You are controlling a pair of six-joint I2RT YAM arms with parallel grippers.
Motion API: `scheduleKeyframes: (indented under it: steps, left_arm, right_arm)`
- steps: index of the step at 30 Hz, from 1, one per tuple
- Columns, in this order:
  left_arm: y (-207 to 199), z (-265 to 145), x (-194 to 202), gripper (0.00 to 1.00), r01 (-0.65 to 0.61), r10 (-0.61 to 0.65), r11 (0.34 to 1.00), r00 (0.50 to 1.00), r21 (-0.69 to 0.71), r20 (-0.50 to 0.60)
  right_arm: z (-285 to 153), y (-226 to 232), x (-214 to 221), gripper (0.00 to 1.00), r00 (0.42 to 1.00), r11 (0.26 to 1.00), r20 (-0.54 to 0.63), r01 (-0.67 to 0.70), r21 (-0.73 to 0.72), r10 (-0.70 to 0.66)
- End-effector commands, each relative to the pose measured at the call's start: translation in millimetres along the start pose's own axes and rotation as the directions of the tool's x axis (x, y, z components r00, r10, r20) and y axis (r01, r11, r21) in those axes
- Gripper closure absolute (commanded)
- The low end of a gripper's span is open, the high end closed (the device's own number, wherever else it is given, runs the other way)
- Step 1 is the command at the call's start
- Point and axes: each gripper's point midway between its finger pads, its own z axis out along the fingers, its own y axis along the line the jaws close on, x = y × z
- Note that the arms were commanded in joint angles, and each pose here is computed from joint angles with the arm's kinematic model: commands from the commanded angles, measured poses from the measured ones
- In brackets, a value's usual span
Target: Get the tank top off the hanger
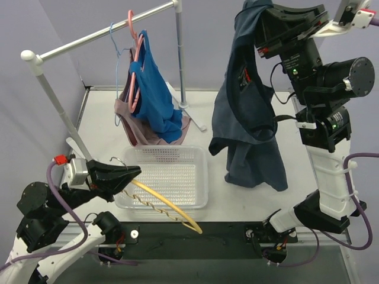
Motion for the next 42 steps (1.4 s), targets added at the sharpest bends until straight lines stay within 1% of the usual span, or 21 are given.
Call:
scheduleKeyframes:
  steps: [1, 3, 4, 6, 10, 14, 17, 18, 19, 22, 24, 25, 27, 29, 32, 35, 36, 38, 40, 41, 42]
  left_arm:
    - [2, -15, -2, 1.0, -0.098, 0.098, 0.995, 0.994, -0.018, 0.037]
    - [1, -20, -1, 1.0, -0.109, 0.109, 0.994, 0.993, -0.02, 0.047]
    - [1, -21, 2, 1.0, -0.115, 0.116, 0.993, 0.993, -0.02, 0.038]
    - [0, -23, 3, 1.0, -0.122, 0.122, 0.992, 0.992, -0.016, 0.034]
    - [-2, -28, 7, 1.0, -0.131, 0.131, 0.991, 0.991, -0.008, 0.016]
    - [0, -33, 10, 1.0, -0.144, 0.144, 0.989, 0.989, -0.023, 0.02]
    - [2, -38, 12, 1.0, -0.152, 0.153, 0.988, 0.988, -0.036, 0.022]
    - [1, -40, 10, 1.0, -0.155, 0.156, 0.987, 0.987, -0.04, 0.032]
    - [1, -41, 10, 1.0, -0.157, 0.158, 0.987, 0.987, -0.04, 0.038]
    - [1, -45, 10, 1.0, -0.162, 0.164, 0.986, 0.985, -0.046, 0.056]
    - [1, -46, 10, 1.0, -0.163, 0.166, 0.985, 0.984, -0.052, 0.061]
    - [1, -47, 11, 1.0, -0.162, 0.165, 0.985, 0.985, -0.052, 0.058]
    - [2, -47, 13, 1.0, -0.166, 0.168, 0.985, 0.984, -0.052, 0.05]
    - [4, -47, 16, 1.0, -0.165, 0.167, 0.985, 0.985, -0.06, 0.039]
    - [7, -47, 18, 1.0, -0.164, 0.167, 0.984, 0.985, -0.074, 0.034]
    - [8, -48, 19, 1.0, -0.157, 0.161, 0.984, 0.986, -0.081, 0.045]
    - [7, -49, 18, 1.0, -0.155, 0.16, 0.984, 0.986, -0.083, 0.054]
    - [9, -49, 18, 1.0, -0.15, 0.155, 0.985, 0.986, -0.09, 0.054]
    - [10, -50, 18, 1.0, -0.146, 0.151, 0.984, 0.987, -0.098, 0.053]
    - [10, -50, 17, 1.0, -0.144, 0.149, 0.985, 0.987, -0.1, 0.052]
    - [10, -51, 16, 1.0, -0.142, 0.148, 0.984, 0.988, -0.104, 0.052]
  right_arm:
    - [4, 53, -43, 1.0, 0.986, 0.987, 0.163, -0.021, -0.162, 0.048]
    - [9, 63, -38, 1.0, 0.985, 0.983, 0.169, -0.002, -0.181, 0.033]
    - [9, 70, -52, 1.0, 0.978, 0.981, 0.204, -0.006, -0.196, 0.046]
    - [15, 82, -49, 1.0, 0.974, 0.976, 0.218, -0.019, -0.219, 0.068]
    - [18, 91, -74, 1.0, 0.94, 0.975, 0.327, -0.025, -0.221, 0.098]
    - [17, 98, -78, 1.0, 0.923, 0.96, 0.334, -0.103, -0.259, 0.189]
    - [15, 100, -31, 1.0, 0.955, 0.955, 0.203, -0.164, -0.247, 0.217]
    - [6, 99, 15, 1.0, 0.973, 0.957, 0.09, -0.188, -0.223, 0.212]
    - [-1, 97, 37, 1.0, 0.976, 0.958, 0.037, -0.203, -0.202, 0.215]
    - [-52, 84, 145, 1.0, 0.942, 0.958, -0.216, -0.278, -0.069, 0.258]
    - [-86, 81, 181, 1.0, 0.891, 0.939, -0.314, -0.345, 0.004, 0.328]
    - [-122, 77, 246, 1.0, 0.822, 0.937, -0.458, -0.341, 0.08, 0.338]
    - [-157, 81, 295, 1.0, 0.722, 0.912, -0.568, -0.38, 0.153, 0.396]
    - [-195, 84, 352, 1.0, 0.608, 0.916, -0.695, -0.349, 0.199, 0.383]
    - [-234, 84, 401, 1.0, 0.453, 0.915, -0.802, -0.292, 0.278, 0.389]
    - [-252, 96, 433, 1.0, 0.371, 0.914, -0.846, -0.288, 0.287, 0.383]
    - [-252, 99, 439, 1.0, 0.366, 0.913, -0.849, -0.294, 0.284, 0.382]
    - [-257, 111, 460, 1.0, 0.316, 0.907, -0.87, -0.31, 0.284, 0.38]
    - [-260, 117, 476, 1.0, 0.296, 0.903, -0.874, -0.316, 0.292, 0.386]
    - [-271, 119, 492, 1.0, 0.264, 0.903, -0.884, -0.304, 0.304, 0.387]
    - [-273, 122, 499, 1.0, 0.26, 0.901, -0.884, -0.306, 0.307, 0.389]
